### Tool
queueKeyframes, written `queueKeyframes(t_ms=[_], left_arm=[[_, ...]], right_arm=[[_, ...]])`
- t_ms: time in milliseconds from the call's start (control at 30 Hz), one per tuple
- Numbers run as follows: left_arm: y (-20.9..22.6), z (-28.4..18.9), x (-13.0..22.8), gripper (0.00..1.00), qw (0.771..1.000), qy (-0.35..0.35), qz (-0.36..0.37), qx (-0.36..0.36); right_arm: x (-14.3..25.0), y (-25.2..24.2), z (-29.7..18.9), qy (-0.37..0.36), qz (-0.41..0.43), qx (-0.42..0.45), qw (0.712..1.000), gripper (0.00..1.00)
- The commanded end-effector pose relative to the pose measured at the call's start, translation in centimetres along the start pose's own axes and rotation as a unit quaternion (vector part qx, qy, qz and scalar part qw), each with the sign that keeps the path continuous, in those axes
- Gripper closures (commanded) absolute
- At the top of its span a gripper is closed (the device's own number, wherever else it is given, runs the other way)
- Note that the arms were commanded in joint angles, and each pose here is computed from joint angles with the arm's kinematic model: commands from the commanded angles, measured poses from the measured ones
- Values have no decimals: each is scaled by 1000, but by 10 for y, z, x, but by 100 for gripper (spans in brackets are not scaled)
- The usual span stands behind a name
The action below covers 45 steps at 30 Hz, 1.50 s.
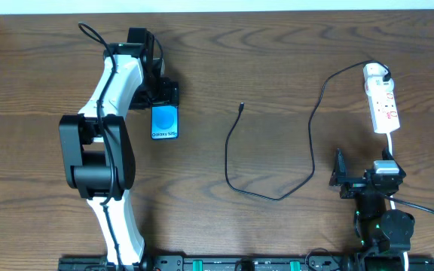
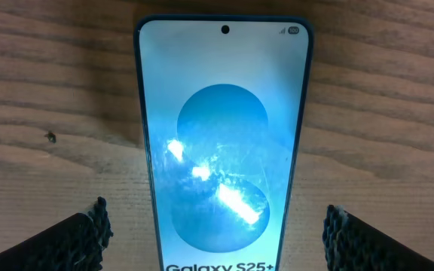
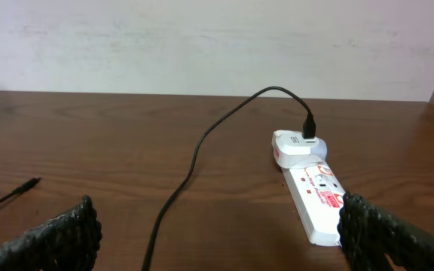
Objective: Plug charger to phone and switch on socket
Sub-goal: 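Lower the left gripper and grasp the phone's top edge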
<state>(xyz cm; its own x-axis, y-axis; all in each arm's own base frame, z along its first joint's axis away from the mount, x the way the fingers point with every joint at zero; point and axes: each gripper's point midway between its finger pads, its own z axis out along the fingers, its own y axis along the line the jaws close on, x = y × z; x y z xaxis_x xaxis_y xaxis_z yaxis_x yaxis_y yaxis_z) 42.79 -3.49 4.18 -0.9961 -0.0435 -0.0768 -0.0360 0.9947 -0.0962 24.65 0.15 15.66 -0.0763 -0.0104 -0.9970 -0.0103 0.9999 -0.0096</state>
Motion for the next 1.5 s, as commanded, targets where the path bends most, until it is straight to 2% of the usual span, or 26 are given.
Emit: queueKeyframes(t_ms=[0, 1133, 1467], left_arm=[[3, 9, 0, 9, 1000, 6, -7, 0], [-2, 49, 8, 9, 999, 42, -8, -5], [1, 61, 27, 9, 998, 68, -11, -8]], right_arm=[[1, 5, 0, 2, 2, -11, 1000, 1], [1, 5, 0, 2, 2, -11, 1000, 1], [1, 5, 0, 2, 2, -11, 1000, 1]])
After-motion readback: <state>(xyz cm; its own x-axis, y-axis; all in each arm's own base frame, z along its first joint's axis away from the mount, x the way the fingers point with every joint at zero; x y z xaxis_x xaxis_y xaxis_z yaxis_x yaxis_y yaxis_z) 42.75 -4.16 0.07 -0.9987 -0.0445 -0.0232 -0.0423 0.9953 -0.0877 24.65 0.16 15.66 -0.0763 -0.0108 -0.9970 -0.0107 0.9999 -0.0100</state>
